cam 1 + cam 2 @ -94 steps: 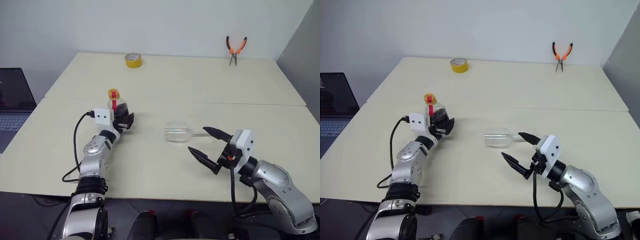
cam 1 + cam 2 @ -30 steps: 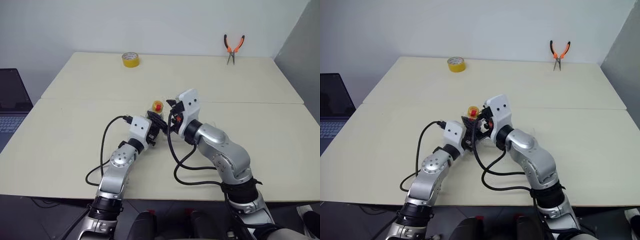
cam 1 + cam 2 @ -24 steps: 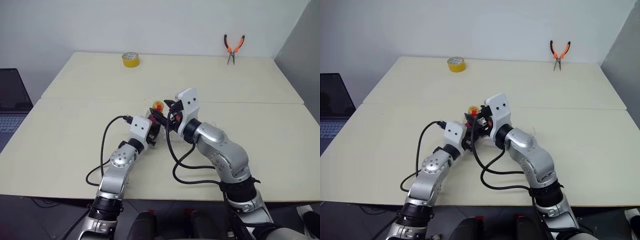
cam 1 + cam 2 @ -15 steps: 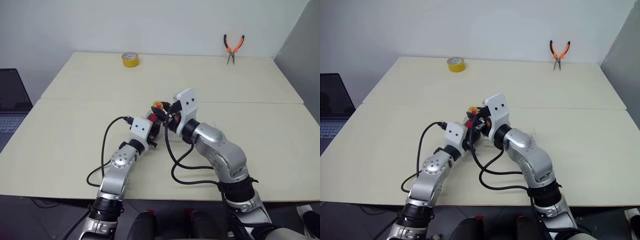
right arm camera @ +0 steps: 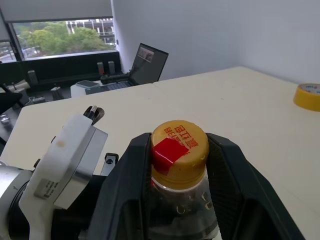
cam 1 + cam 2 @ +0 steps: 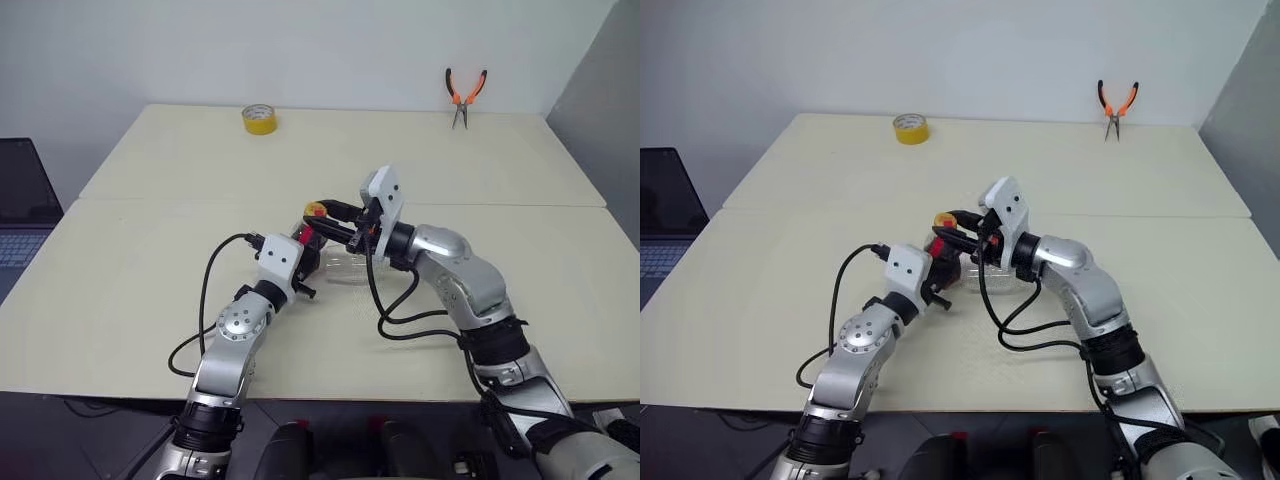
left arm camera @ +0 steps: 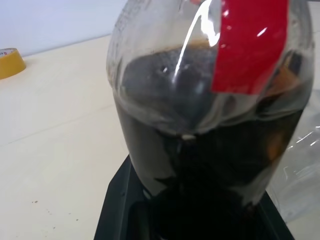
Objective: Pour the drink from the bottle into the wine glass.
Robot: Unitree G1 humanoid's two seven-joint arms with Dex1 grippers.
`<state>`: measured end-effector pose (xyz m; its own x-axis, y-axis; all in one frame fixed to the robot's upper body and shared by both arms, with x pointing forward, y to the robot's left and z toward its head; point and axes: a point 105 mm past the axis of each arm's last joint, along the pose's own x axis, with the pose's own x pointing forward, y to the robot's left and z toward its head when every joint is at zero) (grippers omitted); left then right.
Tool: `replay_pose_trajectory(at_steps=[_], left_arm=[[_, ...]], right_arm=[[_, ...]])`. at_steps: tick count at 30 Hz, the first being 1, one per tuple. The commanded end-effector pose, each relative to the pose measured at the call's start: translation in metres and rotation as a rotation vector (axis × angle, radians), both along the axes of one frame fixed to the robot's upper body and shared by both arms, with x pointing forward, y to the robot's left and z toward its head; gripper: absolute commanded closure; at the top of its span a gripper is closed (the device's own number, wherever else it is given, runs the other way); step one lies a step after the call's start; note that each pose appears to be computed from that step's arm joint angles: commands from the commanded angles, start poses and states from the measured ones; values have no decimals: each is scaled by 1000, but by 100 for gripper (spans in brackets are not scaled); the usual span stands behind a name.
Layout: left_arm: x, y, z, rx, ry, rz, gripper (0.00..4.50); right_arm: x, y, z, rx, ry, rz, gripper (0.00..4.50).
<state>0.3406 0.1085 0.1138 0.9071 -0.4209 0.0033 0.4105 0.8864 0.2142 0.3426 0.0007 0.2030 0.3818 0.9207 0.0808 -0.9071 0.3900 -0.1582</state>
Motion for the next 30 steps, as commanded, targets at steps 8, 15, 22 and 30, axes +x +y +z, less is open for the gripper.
replay_pose_trajectory(at_steps=[8, 15, 22, 30], left_arm=[[-4, 14, 16, -25, -57, 42, 372], [-2, 18, 21, -25, -89, 93, 373], [4, 20, 20, 3, -116, 147, 373], [4, 12, 15, 7, -111, 127, 373]], right_arm=[[2, -16, 13, 4, -79, 11, 188], [-14, -13, 17, 86, -41, -112, 0], [-42, 10, 18, 123, 37, -180, 0], [-26, 24, 19, 147, 100, -303, 0]])
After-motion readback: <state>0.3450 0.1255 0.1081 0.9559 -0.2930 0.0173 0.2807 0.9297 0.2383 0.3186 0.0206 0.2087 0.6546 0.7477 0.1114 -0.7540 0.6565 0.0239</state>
